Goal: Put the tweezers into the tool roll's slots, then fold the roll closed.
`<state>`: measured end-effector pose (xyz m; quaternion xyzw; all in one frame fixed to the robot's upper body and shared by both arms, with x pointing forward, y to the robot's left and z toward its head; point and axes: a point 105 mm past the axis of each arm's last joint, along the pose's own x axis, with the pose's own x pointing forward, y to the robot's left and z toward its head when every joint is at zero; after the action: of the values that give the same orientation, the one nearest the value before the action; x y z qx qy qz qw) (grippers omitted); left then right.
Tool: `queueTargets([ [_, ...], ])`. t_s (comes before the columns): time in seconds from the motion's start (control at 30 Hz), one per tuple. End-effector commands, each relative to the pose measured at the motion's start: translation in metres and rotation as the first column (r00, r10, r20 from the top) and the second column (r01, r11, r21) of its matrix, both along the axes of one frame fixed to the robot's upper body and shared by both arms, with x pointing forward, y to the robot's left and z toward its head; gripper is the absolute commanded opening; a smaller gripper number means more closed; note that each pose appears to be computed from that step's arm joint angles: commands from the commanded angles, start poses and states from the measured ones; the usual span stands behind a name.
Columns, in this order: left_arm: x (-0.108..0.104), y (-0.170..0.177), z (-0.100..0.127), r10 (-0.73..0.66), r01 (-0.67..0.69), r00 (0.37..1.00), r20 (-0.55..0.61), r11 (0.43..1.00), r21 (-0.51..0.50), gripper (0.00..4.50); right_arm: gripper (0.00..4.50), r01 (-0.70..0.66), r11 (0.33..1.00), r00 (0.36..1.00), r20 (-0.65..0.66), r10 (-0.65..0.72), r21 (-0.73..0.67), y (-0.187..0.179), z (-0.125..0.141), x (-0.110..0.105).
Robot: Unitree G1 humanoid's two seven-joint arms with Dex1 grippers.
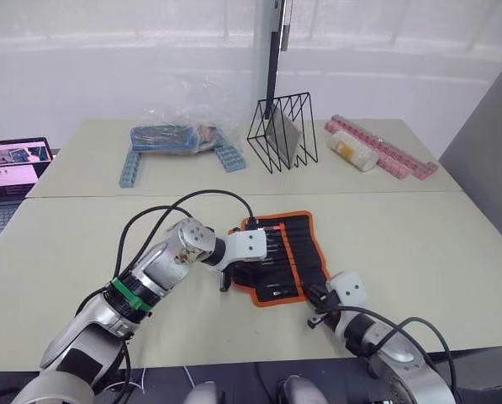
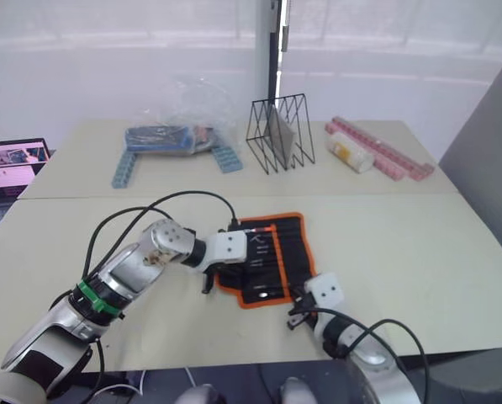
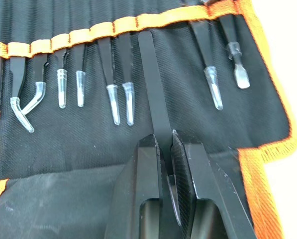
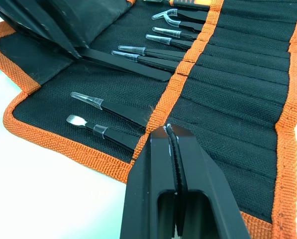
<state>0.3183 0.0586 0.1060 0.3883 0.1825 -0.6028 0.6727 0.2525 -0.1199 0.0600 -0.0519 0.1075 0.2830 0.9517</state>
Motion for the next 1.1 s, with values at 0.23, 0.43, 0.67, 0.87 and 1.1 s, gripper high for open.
queueTargets([
  [0.23,0.005,-0.011,0.025,-0.059,0.059,0.994,0.088,0.998,-0.008,0.03,0.00,0.007,1.000,0.996,-0.089,-0.009,-0.029,0.000,-0.023,-0.005],
  [0.43,0.007,-0.014,0.021,-0.074,0.073,0.993,0.090,0.997,0.023,0.03,0.00,0.009,1.000,0.996,-0.093,-0.011,-0.026,0.002,-0.023,-0.006],
  [0.67,0.006,-0.004,0.018,-0.071,0.067,0.994,0.078,0.996,0.064,0.03,0.00,0.015,1.000,0.995,-0.098,-0.017,-0.024,0.002,-0.023,-0.009],
  [0.87,0.006,0.003,0.015,-0.076,0.067,0.994,0.077,0.992,0.110,0.03,0.00,0.011,1.000,0.995,-0.096,-0.013,-0.017,0.006,-0.023,-0.008],
  [1.1,0.007,-0.005,0.015,-0.090,0.081,0.993,0.079,0.990,0.116,0.03,0.00,0.013,1.000,0.995,-0.097,-0.014,-0.014,0.008,-0.023,-0.009],
])
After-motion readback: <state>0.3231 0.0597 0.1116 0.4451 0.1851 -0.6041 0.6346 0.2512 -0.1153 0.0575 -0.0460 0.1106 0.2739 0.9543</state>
